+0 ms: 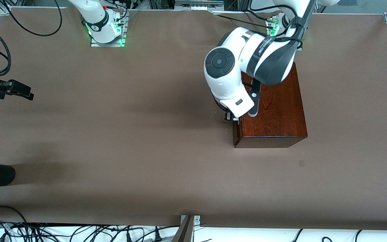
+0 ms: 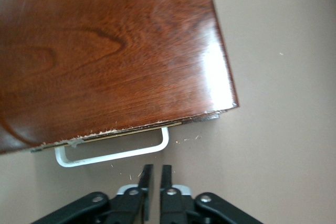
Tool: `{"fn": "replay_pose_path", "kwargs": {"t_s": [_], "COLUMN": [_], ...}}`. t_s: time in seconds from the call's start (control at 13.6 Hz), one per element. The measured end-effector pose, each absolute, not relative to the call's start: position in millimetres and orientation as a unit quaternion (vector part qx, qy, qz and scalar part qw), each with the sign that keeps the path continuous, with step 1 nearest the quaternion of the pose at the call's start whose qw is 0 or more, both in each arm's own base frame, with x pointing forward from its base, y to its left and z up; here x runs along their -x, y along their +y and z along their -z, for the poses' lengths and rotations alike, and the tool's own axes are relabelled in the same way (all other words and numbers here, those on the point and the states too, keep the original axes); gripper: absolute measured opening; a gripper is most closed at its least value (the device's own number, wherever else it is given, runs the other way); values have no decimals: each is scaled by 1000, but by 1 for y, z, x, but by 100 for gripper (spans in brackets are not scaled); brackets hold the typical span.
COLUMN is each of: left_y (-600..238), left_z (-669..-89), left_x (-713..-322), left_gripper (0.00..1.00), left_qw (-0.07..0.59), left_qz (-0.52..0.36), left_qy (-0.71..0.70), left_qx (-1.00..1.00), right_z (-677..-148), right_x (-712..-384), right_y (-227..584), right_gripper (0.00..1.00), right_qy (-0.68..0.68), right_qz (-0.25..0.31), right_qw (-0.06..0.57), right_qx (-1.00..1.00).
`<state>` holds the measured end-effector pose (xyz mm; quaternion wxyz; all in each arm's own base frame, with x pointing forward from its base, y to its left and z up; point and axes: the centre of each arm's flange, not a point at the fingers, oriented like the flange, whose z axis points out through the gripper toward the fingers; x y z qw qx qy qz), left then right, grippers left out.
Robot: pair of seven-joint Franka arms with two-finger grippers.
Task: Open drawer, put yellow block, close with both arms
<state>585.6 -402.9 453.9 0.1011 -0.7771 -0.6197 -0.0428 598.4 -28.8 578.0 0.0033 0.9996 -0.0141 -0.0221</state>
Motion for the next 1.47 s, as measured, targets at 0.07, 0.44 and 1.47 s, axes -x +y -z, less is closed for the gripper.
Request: {"fn": "replay_pose_path", "kwargs": {"t_s": [0.07, 0.44, 1.47], "left_y": [-398, -321, -74], "left_z": [-462, -519, -600], "left_x": [-588, -613, -600], "left_gripper": [30, 80, 100], "left_qw": [98, 89, 37], "left_qz": [43, 29, -44], "left_qy": [-600, -477, -126], "left_qx": [793, 874, 990], "right_z": [-578, -578, -578], "right_x": [-598, -598, -598], "right_y": [-29, -29, -29], "right_gripper": [100, 100, 100], "right_qy": [-14, -14, -14], "right_qz": [22, 22, 22], "right_qw": [3, 3, 3], "right_qx": [-1000, -1000, -1000]}}
